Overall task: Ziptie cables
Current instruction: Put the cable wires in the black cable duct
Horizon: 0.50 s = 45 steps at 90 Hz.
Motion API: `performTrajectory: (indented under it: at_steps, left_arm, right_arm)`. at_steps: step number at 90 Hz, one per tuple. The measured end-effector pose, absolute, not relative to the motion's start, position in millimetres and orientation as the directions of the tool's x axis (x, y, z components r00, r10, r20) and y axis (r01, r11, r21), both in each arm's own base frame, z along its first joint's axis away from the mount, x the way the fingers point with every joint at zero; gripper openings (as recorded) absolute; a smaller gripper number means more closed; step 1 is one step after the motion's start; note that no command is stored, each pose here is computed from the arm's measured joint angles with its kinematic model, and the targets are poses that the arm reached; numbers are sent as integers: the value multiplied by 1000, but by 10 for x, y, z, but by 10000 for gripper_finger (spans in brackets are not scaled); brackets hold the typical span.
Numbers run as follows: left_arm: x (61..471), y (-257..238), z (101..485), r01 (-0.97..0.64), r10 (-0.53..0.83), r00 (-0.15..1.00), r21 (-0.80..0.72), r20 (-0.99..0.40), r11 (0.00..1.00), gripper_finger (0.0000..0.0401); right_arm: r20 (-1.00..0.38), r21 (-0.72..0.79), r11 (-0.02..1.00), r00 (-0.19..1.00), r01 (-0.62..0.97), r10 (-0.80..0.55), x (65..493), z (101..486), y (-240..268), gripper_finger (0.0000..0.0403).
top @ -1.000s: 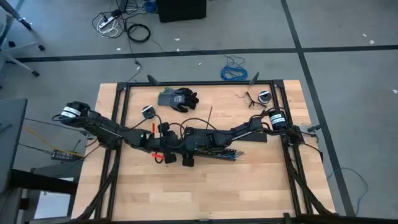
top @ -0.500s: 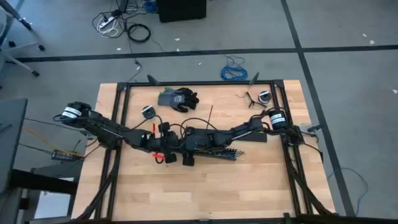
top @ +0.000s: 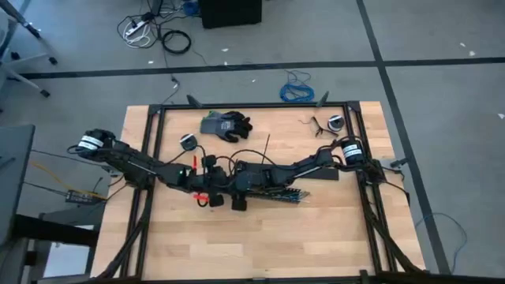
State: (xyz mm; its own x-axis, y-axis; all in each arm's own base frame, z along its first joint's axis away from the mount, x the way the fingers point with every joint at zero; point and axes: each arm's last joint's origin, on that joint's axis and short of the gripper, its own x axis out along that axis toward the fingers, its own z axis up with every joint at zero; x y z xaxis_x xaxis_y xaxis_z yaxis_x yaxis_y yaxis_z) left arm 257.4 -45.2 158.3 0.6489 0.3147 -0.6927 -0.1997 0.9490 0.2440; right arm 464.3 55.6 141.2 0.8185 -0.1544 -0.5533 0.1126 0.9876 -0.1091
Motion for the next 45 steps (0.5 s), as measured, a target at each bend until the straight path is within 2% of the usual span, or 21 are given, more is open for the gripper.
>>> performTrajectory:
  at_steps: [45]
  left_arm:
    - [2603, -332, 1583, -195, 287, 645, 211, -708, 958, 0]
  right_arm:
    - [-565, -109, 988, 811, 112, -154, 4631, 1401, 581, 216]
